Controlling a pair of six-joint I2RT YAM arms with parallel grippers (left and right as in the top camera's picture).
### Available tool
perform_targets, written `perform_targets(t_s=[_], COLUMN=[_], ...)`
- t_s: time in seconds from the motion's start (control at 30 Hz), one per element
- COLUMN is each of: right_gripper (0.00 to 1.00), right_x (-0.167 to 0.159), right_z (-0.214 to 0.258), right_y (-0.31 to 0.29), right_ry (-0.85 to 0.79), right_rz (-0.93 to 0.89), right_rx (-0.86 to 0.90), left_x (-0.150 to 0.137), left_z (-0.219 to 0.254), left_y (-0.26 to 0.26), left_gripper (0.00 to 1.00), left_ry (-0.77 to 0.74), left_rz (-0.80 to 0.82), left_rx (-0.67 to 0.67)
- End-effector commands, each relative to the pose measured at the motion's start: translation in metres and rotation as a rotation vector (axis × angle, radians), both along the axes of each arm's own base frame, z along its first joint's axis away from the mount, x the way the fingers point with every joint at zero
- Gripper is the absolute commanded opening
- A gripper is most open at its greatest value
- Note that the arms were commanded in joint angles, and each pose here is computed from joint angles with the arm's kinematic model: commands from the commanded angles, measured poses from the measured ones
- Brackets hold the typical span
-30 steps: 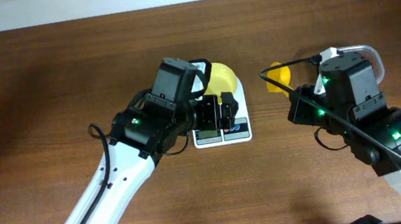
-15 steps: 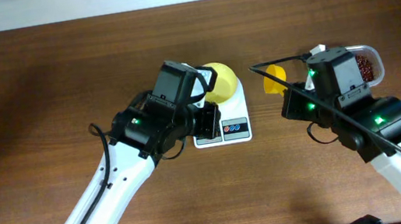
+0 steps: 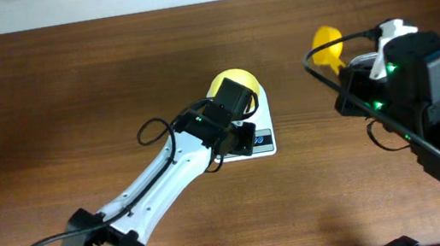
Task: Scoop item into bowl and weigh 50g on scale
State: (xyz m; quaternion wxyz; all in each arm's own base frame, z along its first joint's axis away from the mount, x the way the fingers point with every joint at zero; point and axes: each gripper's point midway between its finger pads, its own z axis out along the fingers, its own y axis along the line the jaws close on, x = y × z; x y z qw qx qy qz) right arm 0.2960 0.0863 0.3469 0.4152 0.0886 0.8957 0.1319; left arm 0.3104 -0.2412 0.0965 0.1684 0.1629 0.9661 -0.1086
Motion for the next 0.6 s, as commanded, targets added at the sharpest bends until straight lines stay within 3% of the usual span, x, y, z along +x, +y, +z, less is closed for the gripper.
perform_targets(t_s=[0.0,0.13,0.33,0.57], right_gripper=[0.04,0.04,0.04,0.04], right_x=[0.001,0.003,0.000,0.002], right_z=[0.019,0.012,-0.002,-0.006], right_y=[-0.021,-0.049,-0.070,-0.068], right_ry=[-0.062,-0.028,0.053,0.071], right_rz=[-0.084,-0.161,-0.080,-0.069], right_rx=[-0.073,-0.118,-0.018,-0.015], left_x=[-0.003,-0.004,0.015,0.023], left_z=[-0.018,-0.048,-0.070,-0.074], left_y=[-0.010,-0.024,-0.016,-0.019], left_gripper=[0.00,0.00,0.00,0.00], left_ry=[0.054,0.046,-0.018,-0.045], left_rz=[-0.013,-0.042,0.011,0.018], left_rx=[-0.021,0.045,0.131,0.130])
